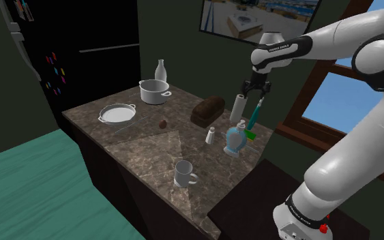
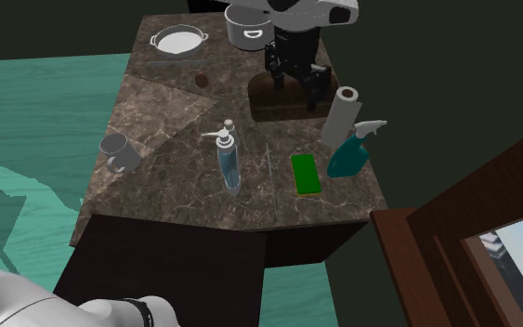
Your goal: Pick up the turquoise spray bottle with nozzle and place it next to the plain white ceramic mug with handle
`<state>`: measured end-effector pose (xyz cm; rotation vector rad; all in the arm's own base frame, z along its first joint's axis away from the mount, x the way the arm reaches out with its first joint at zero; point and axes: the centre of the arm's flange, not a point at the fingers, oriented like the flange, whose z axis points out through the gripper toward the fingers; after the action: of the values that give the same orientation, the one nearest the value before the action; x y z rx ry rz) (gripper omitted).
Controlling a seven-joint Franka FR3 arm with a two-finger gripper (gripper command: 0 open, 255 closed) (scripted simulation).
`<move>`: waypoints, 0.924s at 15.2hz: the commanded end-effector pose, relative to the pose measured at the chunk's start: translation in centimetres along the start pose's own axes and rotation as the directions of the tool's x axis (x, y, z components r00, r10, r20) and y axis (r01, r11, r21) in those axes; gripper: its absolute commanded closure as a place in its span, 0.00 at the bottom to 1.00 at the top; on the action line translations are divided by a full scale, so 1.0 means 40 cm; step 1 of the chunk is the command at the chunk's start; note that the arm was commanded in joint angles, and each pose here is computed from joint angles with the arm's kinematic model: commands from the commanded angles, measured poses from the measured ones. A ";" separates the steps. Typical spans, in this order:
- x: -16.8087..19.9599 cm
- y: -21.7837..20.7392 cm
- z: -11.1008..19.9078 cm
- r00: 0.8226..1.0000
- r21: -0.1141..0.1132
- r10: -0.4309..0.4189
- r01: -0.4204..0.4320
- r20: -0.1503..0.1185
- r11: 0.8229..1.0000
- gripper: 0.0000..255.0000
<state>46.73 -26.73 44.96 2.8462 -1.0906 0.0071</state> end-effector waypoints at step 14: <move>0.254 0.248 0.211 0.950 -0.023 0.312 -0.313 -0.013 0.950 0.00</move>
<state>47.38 -41.48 38.23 2.6190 -1.5102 0.0279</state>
